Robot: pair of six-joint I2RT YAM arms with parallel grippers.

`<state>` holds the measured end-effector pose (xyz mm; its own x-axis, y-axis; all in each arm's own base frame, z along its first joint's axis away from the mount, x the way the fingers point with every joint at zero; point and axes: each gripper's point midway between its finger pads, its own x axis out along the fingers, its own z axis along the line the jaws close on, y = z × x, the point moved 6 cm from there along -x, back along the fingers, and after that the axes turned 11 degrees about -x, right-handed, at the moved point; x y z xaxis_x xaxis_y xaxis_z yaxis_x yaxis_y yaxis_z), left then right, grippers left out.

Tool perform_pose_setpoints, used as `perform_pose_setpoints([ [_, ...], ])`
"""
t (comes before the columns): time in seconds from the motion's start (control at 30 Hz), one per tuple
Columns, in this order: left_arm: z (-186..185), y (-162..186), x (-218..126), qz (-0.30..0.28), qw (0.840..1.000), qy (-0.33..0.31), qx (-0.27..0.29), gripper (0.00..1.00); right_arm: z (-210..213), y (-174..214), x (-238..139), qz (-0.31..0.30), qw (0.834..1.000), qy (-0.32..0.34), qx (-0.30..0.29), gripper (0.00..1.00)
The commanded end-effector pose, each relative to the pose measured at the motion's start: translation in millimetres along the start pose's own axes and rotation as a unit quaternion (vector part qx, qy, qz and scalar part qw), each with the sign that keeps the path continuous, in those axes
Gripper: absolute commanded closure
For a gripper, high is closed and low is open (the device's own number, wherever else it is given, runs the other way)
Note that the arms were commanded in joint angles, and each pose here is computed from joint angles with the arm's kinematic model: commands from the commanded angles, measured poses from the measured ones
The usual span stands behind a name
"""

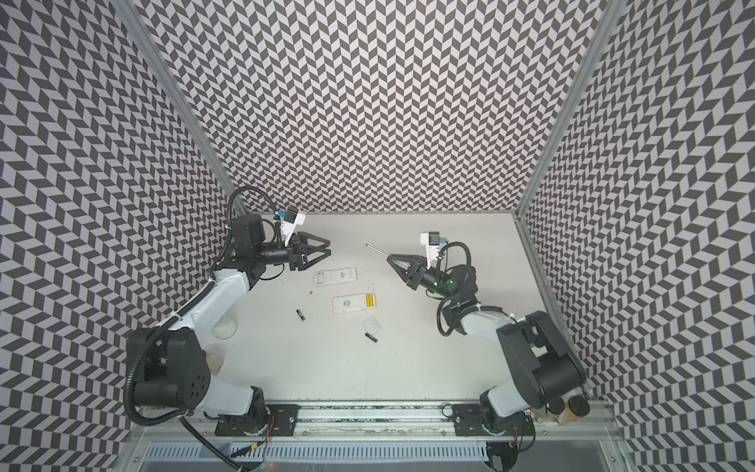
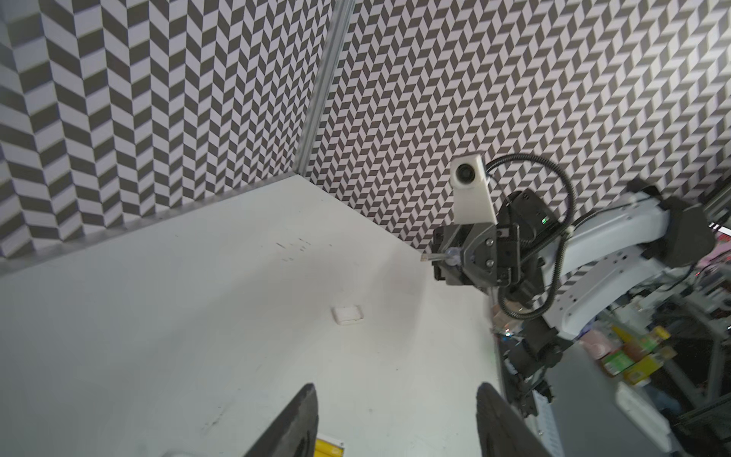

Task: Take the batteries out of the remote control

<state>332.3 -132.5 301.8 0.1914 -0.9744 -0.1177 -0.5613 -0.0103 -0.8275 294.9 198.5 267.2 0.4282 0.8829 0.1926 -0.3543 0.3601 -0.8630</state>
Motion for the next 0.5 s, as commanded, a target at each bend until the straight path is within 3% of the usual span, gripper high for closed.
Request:
perform_pose_setpoints([
  [0.0,3.2,10.2,6.6,0.036,0.998,-0.033,0.048,0.27,-2.4,-4.5,-10.4,0.020,0.997,0.046,-0.060,1.00],
  [0.2,17.7,38.6,32.1,0.134,0.977,-0.116,0.119,0.14,2.1,-17.3,-20.5,0.074,0.981,0.116,-0.139,1.00],
  [0.37,38.1,55.9,47.2,0.181,0.960,-0.163,0.136,0.07,18.4,-26.4,-38.2,0.066,0.969,0.146,-0.190,1.00],
  [0.4,40.4,61.7,51.5,0.198,0.955,-0.168,0.145,0.00,21.4,-27.8,-41.4,0.066,0.966,0.151,-0.197,1.00],
  [0.47,43.3,78.8,61.0,0.240,0.940,-0.171,0.172,0.00,26.0,-27.7,-46.8,0.071,0.963,0.157,-0.207,1.00],
])
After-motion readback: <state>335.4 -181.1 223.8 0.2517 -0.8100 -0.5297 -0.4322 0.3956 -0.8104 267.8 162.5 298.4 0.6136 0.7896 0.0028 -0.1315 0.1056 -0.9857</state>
